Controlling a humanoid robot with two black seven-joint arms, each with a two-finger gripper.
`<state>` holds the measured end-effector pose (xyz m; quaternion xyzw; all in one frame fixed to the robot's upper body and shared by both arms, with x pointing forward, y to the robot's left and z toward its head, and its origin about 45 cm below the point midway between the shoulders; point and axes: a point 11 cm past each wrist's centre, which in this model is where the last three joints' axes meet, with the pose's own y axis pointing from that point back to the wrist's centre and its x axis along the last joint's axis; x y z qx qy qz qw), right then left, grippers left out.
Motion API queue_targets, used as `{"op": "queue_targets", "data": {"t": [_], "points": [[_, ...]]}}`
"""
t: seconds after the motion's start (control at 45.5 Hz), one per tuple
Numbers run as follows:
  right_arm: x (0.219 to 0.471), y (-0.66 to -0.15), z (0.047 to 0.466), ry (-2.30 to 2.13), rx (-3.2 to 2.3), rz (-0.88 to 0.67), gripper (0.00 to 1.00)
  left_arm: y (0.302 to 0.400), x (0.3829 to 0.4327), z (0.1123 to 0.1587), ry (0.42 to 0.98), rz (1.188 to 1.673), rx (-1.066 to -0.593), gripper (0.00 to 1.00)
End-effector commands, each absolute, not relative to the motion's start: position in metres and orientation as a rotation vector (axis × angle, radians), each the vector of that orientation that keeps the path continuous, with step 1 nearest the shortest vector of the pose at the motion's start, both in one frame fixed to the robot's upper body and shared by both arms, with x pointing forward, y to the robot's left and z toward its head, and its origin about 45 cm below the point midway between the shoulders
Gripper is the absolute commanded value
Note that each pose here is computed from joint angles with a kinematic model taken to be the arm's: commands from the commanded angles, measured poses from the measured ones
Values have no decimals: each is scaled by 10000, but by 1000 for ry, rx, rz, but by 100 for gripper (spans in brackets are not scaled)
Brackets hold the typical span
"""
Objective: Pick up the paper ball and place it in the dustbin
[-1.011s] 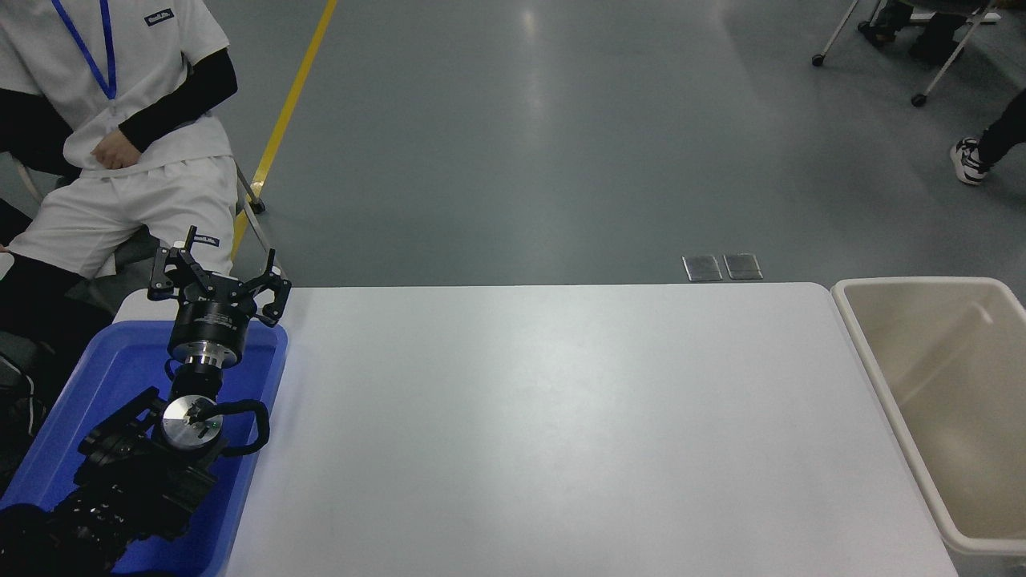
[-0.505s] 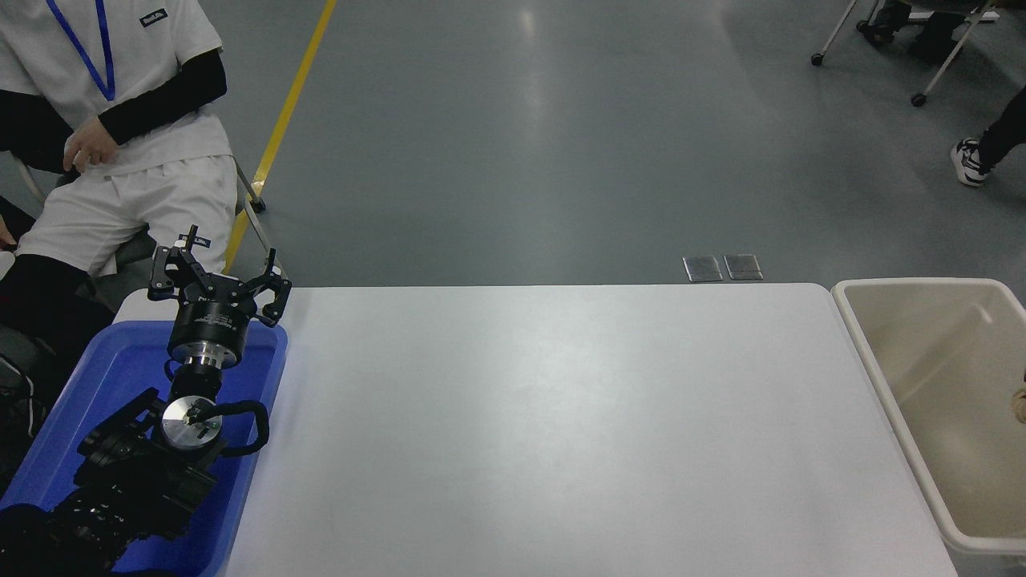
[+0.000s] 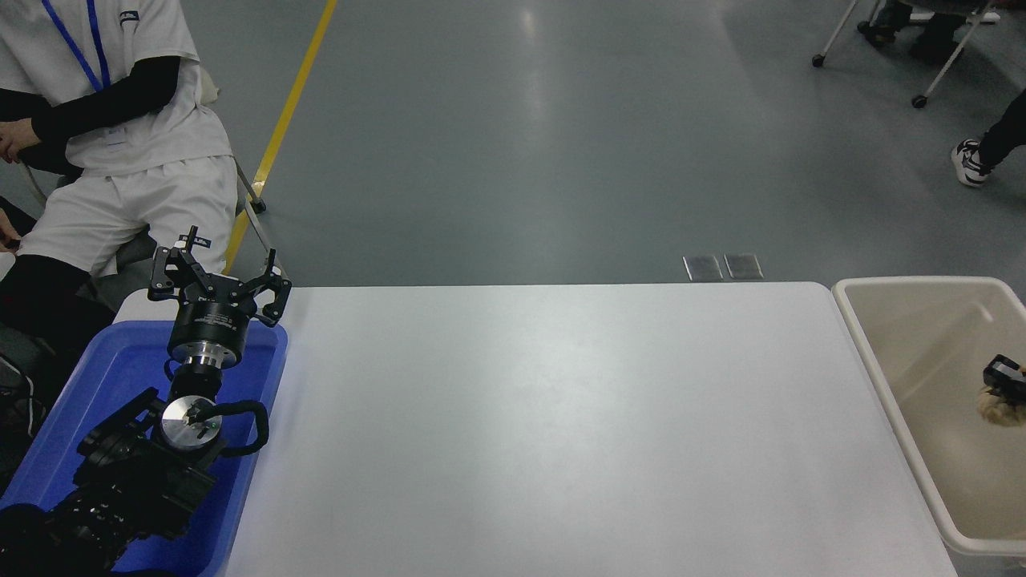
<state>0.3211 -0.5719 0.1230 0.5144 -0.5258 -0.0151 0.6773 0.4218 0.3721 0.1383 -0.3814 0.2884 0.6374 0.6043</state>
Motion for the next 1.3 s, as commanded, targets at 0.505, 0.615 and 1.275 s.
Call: {"op": "queue_targets", "data": {"t": [0.505,0.615,1.275], "points": [[3261,-5689,1008,-1381,1017,36,0,3719,4219,1382,668,1474,-882,99],[3230,-5707,993,-1386,1005,37,0,3720,4218,1383,667,1475,-883,99],[3272,-5767,1123,-1459,910,143,97,3720,4218,1383,667,1475,-883,99]]}}
